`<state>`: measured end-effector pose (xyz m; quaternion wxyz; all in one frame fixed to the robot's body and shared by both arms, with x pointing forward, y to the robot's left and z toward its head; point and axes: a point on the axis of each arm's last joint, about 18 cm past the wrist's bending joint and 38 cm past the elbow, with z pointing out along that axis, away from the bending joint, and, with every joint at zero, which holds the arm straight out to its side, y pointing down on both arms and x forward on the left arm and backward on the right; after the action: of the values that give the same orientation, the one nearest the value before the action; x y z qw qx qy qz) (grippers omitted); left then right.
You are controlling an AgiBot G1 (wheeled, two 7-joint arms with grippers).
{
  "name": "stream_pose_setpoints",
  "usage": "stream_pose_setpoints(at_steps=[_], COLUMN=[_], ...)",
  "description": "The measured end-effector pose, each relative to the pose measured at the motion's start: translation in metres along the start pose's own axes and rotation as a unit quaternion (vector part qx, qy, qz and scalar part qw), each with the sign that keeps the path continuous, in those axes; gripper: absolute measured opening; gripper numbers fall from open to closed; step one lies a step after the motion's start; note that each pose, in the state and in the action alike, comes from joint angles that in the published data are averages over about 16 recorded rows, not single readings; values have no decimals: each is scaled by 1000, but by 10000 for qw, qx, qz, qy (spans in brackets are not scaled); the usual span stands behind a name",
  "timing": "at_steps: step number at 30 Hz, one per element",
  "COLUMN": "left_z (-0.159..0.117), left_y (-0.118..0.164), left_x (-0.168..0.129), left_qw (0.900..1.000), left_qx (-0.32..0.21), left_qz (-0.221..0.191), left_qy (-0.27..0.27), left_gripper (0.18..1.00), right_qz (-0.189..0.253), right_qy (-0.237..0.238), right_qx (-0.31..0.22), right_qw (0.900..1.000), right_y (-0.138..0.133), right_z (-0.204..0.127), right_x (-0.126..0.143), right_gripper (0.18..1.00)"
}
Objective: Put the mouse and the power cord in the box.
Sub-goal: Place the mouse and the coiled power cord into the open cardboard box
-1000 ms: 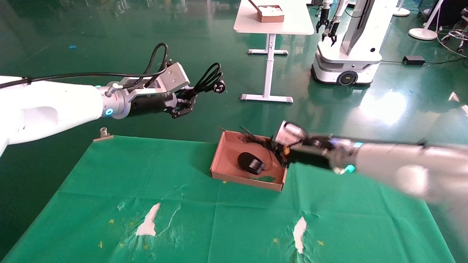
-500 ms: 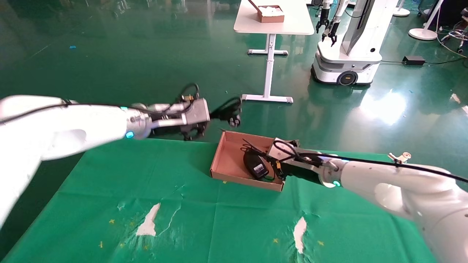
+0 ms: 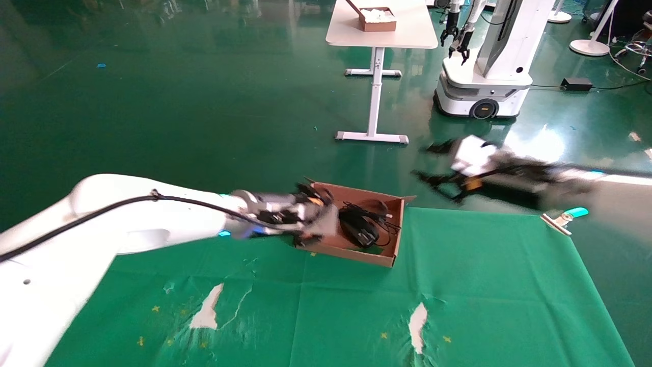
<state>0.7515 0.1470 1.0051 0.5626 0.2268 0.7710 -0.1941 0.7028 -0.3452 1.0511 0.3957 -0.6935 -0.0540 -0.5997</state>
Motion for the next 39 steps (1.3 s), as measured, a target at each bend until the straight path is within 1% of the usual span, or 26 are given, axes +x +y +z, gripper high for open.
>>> stream_pose_setpoints(at_steps=[4,8,10,13,18,24,29,32,35,39], left_z=[6,10,10,11,9,8,8,7,4,-2], left_y=[-17,-31,-36,-43,-52,-58,-58,-57,-53,-48], left_x=[2,-5,-13,-26,-44,-54,-53,-47,-40,-25], left_qw=[9985,9950,9936,9925,9919,9926,9937,9953,9970,9978], left_qx=[30,-28,-79,-149,-203,-212,-176,-97,22,252], left_qz=[537,997,1130,1185,1099,879,754,580,310,-183], left_qy=[140,75,-43,-265,-602,-809,-809,-770,-703,-582], left_gripper=[276,276,276,276,277,281,296,321,344,401], right_qz=[-172,-262,-272,-256,-221,-215,-225,-228,-202,-136], right_qy=[74,122,148,184,152,55,8,-16,-29,-72], right_qx=[259,433,462,451,439,438,448,462,484,540], right_qw=[9995,9986,9985,9985,9987,9988,9987,9987,9986,9984], right_y=[-9,-17,-19,-20,-22,-24,-26,-27,-27,-29], right_z=[-49,-94,-114,-137,-162,-174,-177,-177,-176,-173], right_x=[28,48,54,61,64,61,59,58,57,53], right_gripper=[476,552,605,667,781,892,952,969,987,996])
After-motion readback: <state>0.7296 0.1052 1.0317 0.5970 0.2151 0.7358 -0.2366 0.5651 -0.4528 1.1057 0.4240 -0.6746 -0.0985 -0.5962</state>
